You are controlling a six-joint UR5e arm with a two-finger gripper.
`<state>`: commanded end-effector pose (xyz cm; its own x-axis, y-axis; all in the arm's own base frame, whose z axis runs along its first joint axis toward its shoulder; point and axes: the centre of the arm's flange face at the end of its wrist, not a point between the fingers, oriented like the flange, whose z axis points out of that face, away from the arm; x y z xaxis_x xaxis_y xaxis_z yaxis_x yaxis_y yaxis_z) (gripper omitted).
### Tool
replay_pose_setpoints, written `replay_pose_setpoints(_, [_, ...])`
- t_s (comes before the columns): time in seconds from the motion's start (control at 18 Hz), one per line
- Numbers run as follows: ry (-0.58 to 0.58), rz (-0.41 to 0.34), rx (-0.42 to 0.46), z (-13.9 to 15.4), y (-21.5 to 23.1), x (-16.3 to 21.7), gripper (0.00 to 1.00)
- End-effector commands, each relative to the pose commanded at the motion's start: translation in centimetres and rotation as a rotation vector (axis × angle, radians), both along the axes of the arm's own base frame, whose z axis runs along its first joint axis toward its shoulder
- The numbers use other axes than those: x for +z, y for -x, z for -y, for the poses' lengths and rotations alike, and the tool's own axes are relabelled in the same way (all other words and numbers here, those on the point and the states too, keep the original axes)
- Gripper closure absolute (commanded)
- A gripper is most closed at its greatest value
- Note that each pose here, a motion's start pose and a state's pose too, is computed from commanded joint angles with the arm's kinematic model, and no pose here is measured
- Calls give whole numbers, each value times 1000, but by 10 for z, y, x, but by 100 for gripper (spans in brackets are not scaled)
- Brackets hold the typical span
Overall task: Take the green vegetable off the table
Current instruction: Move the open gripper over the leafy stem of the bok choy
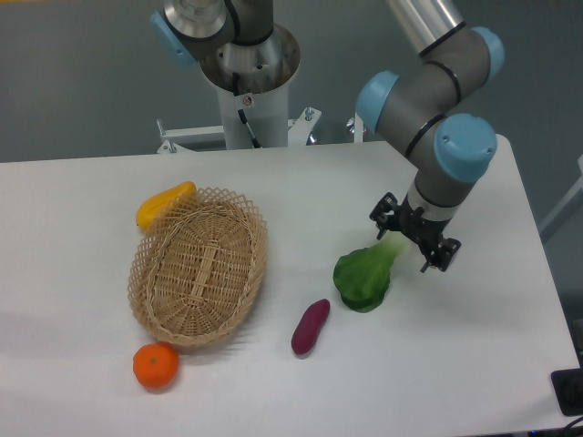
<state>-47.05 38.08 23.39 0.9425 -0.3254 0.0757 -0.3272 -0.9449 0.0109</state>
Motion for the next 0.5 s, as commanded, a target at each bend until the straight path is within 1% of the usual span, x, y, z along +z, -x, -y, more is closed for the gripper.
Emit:
replay_pose_setpoints(0.22, [12, -14, -3, 1, -1, -6, 0])
replay_pose_setpoints(0.33, [23, 6, 0, 2, -11, -19, 0])
replay_pose_setpoints(0.5, [6, -27, -7, 4, -15, -27, 0])
